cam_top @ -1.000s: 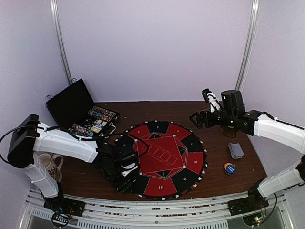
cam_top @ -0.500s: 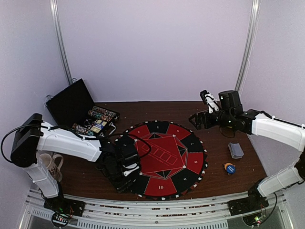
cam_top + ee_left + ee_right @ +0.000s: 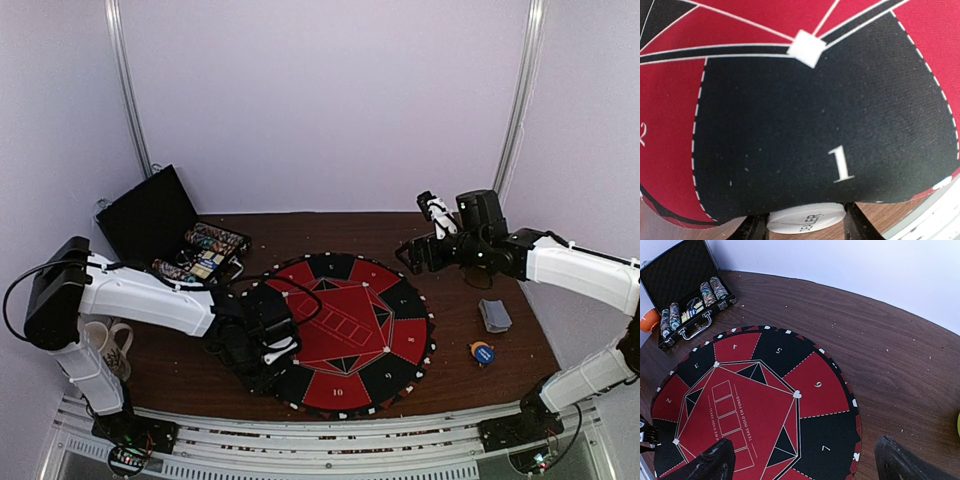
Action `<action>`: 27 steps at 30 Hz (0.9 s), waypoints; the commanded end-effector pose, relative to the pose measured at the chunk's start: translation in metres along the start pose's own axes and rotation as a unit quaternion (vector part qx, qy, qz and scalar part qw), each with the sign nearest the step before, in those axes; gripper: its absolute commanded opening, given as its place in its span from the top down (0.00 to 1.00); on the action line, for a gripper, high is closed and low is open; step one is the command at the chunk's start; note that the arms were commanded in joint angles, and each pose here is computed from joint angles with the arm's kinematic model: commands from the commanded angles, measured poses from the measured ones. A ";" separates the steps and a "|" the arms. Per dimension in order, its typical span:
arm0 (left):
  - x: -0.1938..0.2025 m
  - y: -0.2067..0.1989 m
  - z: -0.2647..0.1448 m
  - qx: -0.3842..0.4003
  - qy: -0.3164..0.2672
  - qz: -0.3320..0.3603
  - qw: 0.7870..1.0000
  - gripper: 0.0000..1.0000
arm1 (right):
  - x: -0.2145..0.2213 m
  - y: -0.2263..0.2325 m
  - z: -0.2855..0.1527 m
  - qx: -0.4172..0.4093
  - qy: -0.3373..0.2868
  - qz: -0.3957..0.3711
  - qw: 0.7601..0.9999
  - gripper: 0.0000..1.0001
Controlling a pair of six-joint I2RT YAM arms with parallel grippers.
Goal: Distribute texas hold em gaming equipment
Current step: Pick up the dealer button from the poker table mat.
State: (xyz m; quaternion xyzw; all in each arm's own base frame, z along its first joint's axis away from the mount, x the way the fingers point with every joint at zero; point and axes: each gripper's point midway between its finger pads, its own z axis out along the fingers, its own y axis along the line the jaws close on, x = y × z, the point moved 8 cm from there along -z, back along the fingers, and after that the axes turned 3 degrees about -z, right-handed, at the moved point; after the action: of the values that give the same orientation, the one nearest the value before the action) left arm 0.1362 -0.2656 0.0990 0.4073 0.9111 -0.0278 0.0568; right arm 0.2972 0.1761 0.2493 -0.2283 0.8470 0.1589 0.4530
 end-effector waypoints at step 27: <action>-0.120 0.069 -0.105 -0.011 -0.143 -0.017 0.989 0.78 | -0.023 -0.001 -0.003 0.021 0.007 0.022 1.000 0.00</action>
State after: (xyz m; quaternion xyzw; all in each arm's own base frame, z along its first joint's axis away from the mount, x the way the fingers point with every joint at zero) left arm 0.2143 -0.2853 0.2109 0.3524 0.9167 -0.0967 0.1619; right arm 0.3045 0.1803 0.2677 -0.2165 0.8465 0.1645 0.4576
